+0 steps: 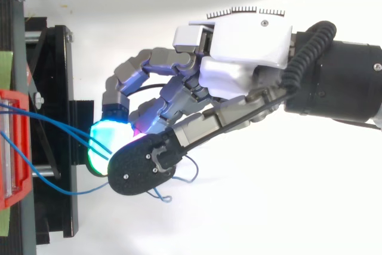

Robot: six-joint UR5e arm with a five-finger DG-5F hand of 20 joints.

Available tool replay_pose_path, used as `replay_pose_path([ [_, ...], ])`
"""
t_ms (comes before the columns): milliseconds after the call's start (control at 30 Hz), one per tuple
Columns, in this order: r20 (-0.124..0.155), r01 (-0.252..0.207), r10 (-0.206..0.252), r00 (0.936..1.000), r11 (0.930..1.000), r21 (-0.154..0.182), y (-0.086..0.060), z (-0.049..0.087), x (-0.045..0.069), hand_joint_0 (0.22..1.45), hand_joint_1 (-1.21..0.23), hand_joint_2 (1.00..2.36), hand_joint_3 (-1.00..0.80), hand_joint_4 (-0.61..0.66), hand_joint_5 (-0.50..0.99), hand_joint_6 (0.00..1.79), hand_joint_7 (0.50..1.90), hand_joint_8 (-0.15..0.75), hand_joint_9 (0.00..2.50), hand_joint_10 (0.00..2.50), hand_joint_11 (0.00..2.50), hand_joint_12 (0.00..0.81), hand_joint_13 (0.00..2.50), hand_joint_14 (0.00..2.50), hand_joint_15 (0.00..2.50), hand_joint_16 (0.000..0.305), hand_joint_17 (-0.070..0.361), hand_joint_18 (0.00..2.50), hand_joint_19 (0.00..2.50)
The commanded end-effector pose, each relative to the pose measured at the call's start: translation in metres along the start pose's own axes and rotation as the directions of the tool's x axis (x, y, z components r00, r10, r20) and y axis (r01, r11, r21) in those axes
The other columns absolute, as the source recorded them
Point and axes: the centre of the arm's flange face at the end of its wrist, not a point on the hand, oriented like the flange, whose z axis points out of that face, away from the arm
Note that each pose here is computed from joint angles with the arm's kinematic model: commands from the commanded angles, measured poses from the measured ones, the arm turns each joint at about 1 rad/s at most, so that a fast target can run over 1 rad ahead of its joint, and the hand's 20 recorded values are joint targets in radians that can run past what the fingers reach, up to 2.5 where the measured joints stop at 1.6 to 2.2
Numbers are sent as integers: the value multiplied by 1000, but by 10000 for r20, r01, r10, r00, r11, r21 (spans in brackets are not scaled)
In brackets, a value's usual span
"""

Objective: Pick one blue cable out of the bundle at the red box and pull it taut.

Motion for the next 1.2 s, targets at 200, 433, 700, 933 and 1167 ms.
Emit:
replay_pose_path([
  [200,5,-43,43,10000,10000,15,-1,0,0,697,-785,1000,-500,24,-188,927,923,316,1096,11,1073,368,584,8,247,46,103,549,144],
  [433,5,-43,43,10000,10000,15,-1,0,0,693,-777,1000,-500,29,-188,927,929,321,1101,10,1094,369,589,9,254,46,103,550,150],
  [700,-4,-9,9,10000,10000,34,-2,0,0,690,-769,1000,-500,24,-188,926,940,320,1100,11,1105,369,592,9,254,46,103,545,158],
  [933,-38,95,-95,9999,10000,30,-1,0,0,739,-863,1000,-500,11,-192,925,896,301,1057,10,1107,367,601,8,251,46,103,563,110],
  [1167,23,236,-236,9997,9997,29,0,0,-5,733,-915,1000,-500,46,-200,924,876,290,1034,12,1101,361,608,10,248,45,102,571,94],
])
